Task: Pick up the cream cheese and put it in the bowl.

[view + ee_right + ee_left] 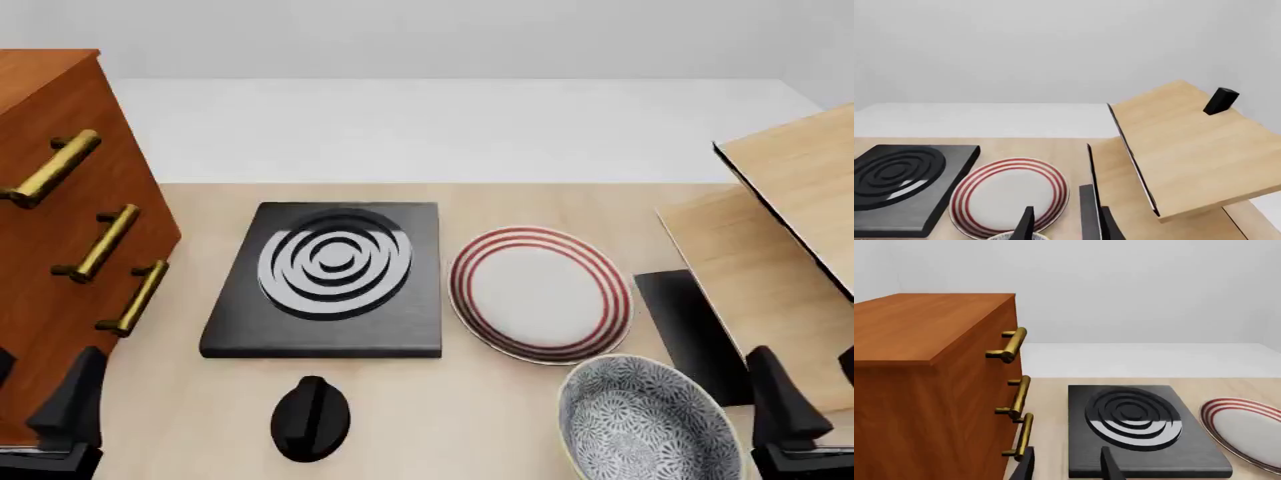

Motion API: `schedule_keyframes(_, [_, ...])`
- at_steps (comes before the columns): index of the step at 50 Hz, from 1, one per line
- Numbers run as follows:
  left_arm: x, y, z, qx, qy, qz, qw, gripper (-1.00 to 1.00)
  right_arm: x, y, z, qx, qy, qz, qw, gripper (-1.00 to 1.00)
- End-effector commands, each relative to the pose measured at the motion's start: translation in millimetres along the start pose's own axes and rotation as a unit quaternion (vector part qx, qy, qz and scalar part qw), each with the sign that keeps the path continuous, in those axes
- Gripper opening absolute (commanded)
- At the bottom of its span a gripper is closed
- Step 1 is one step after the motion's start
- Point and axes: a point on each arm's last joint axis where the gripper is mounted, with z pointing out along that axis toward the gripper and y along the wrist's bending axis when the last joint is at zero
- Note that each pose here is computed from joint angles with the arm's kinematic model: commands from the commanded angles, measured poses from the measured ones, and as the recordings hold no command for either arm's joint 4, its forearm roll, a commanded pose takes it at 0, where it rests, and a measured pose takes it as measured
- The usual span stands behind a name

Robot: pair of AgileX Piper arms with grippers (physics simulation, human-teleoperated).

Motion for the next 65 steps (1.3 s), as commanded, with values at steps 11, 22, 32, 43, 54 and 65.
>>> schedule_keyframes(11, [0.0, 0.0, 0.0, 0.000, 0.000, 0.000, 1.0000, 1.00, -5.5, 3.0, 0.5, -0.027, 0.002, -0.022, 0.9994, 1.00])
schedule_keyframes(22, [0.0, 0.0, 0.0, 0.000, 0.000, 0.000, 1.0000, 1.00, -18.4, 7.3, -1.9, -0.069, 0.000, -0.060, 0.9958, 1.00])
schedule_keyframes(32, [0.0, 0.0, 0.0, 0.000, 0.000, 0.000, 1.0000, 1.00, -57.0, 12.0, -13.8, -0.156, -0.013, -0.121, 0.9803, 1.00])
schedule_keyframes(43, [0.0, 0.0, 0.0, 0.000, 0.000, 0.000, 1.0000, 1.00, -73.7, 15.7, -19.6, -0.242, -0.014, -0.196, 0.9500, 1.00])
schedule_keyframes(54, [0.0, 0.0, 0.0, 0.000, 0.000, 0.000, 1.0000, 1.00, -81.6, 36.7, -1.7, -0.344, 0.025, -0.258, 0.9026, 1.00])
schedule_keyframes(65, [0.0, 0.0, 0.0, 0.000, 0.000, 0.000, 1.0000, 1.00, -84.7, 65.8, 11.3, -0.447, 0.074, -0.335, 0.8262, 1.00])
